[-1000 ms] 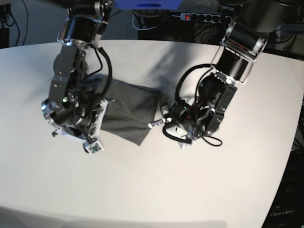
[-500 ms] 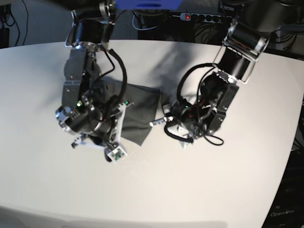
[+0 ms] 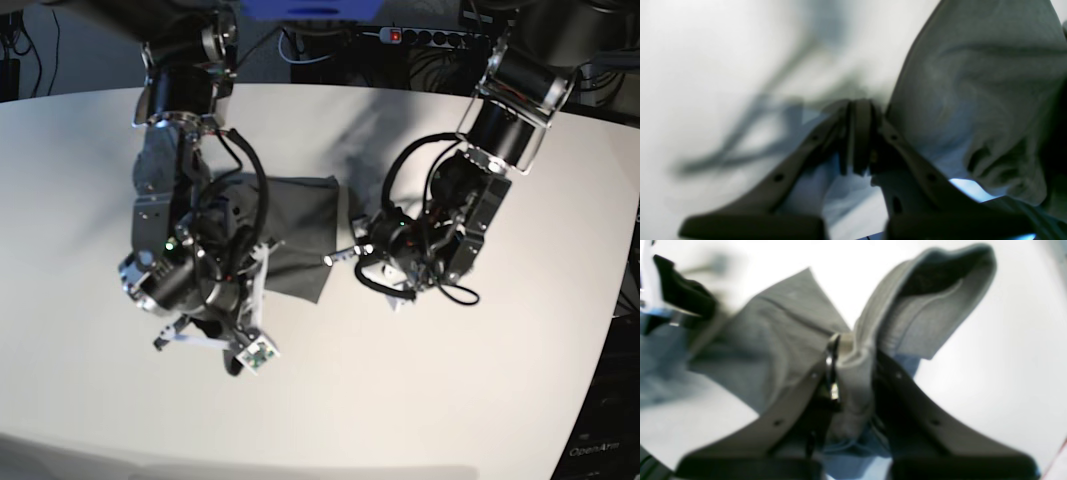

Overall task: Fold the T-shirt properly
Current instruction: 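Lay the folded end onto the bundle with the right gripper, then grasp opposite sides of the folded bundle with both grippers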

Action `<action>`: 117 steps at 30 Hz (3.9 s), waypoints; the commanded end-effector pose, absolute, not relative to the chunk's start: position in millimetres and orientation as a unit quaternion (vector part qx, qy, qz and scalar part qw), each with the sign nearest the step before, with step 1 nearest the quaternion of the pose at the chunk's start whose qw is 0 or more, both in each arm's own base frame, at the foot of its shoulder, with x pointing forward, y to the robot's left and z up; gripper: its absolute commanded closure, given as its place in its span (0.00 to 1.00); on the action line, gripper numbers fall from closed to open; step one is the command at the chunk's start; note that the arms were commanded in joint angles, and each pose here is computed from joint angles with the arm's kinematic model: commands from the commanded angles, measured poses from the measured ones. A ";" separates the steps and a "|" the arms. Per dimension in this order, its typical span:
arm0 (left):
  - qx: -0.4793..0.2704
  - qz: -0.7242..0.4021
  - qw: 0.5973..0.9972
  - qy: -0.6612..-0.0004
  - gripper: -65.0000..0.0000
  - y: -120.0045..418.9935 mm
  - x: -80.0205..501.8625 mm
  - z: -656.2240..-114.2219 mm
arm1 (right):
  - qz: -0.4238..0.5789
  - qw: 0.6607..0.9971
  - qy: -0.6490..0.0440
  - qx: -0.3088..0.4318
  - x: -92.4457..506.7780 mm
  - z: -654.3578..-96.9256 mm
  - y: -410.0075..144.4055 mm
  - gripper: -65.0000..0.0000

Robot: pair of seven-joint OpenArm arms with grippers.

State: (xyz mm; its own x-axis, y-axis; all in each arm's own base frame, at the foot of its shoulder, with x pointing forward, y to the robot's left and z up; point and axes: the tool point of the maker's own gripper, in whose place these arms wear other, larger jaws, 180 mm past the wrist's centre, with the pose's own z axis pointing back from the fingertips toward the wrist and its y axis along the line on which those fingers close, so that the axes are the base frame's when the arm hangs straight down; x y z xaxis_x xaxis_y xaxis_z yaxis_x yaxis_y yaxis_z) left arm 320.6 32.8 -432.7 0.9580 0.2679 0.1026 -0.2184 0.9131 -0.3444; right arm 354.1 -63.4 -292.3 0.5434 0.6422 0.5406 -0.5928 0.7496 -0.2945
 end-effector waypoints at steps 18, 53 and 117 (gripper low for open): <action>-0.164 0.124 0.975 -0.088 0.96 35.5 330.3 -425.2 | 0.349 0.879 -0.323 -0.022 344.2 -297.1 -54.9 0.99; -0.210 0.138 0.965 -0.082 0.96 47.9 329.2 -404.8 | 0.398 0.873 -0.261 0.108 309.0 -351.4 11.9 0.98; -0.169 0.242 0.949 -0.114 0.96 178.7 282.4 -399.5 | 0.406 0.840 -0.264 0.244 350.3 -348.2 50.2 1.00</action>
State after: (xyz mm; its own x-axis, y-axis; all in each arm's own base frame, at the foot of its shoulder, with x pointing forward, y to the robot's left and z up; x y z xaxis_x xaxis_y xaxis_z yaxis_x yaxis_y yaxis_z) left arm 269.1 175.9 -412.1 0.8612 0.4999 0.0916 -0.4399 0.8235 -0.3581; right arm 339.6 40.9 -366.2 0.5627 0.5773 0.5917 -0.7986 0.5646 0.2086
